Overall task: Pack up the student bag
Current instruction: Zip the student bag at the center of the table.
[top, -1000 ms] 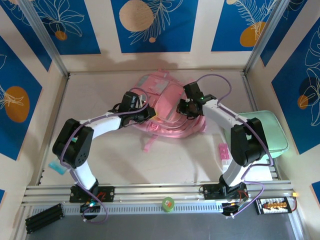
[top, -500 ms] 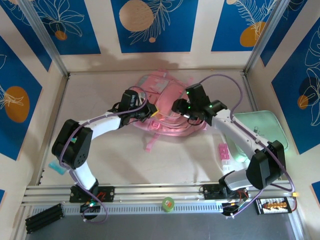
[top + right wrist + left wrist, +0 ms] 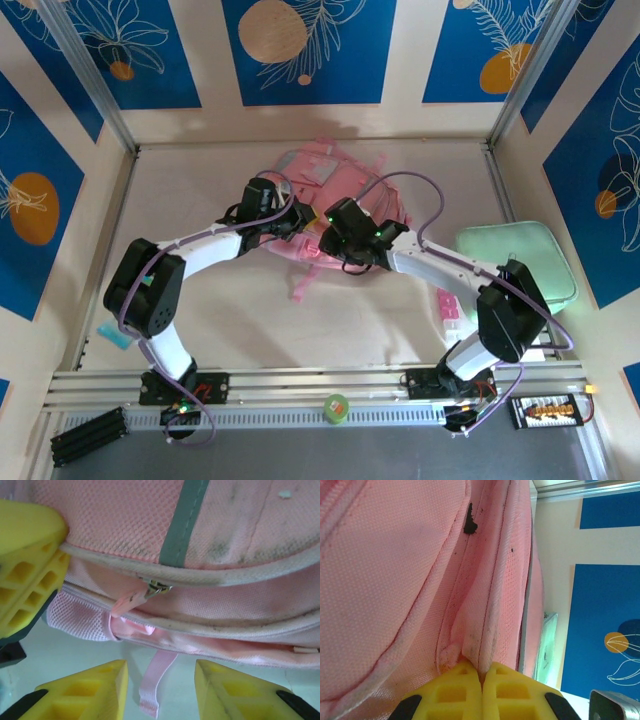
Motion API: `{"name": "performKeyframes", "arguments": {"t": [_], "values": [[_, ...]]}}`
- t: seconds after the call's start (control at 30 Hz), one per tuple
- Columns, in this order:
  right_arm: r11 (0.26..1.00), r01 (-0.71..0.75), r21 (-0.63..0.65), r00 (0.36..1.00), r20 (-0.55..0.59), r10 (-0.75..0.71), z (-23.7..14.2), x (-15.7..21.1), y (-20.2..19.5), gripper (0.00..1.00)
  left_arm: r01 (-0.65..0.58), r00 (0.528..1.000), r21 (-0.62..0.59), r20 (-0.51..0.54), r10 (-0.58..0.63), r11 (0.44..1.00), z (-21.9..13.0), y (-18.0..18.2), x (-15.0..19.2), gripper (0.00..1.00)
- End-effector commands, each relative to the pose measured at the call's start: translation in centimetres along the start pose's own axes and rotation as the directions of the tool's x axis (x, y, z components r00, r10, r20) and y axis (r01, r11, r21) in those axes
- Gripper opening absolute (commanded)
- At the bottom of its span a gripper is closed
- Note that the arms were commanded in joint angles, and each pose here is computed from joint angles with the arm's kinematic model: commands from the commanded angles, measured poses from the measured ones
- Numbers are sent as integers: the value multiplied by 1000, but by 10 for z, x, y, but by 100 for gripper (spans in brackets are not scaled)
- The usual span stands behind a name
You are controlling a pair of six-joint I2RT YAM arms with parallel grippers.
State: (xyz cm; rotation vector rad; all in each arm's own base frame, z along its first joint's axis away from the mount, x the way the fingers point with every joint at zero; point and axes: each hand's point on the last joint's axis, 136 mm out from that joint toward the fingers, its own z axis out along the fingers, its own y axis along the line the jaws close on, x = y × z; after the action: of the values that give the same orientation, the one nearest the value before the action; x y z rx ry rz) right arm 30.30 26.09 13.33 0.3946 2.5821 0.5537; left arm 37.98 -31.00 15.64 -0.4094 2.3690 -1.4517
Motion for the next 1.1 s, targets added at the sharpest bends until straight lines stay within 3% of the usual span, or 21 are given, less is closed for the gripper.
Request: {"name": "performKeyframes", "arguments": {"t": [0.0,0.8,1.07], "values": [[999,-29,-40,995,94,32,-4,-22,17,40,-88,996,163,26,85,983,-8,-51,-4,0],[998,-64,-6,986,152,64,21,-47,16,31,-85,996,167,3,86,982,-7,-49,2,0],[999,-40,32,988,152,35,19,-47,11,15,-99,995,155,3,99,983,-7,-47,0,0]]}}
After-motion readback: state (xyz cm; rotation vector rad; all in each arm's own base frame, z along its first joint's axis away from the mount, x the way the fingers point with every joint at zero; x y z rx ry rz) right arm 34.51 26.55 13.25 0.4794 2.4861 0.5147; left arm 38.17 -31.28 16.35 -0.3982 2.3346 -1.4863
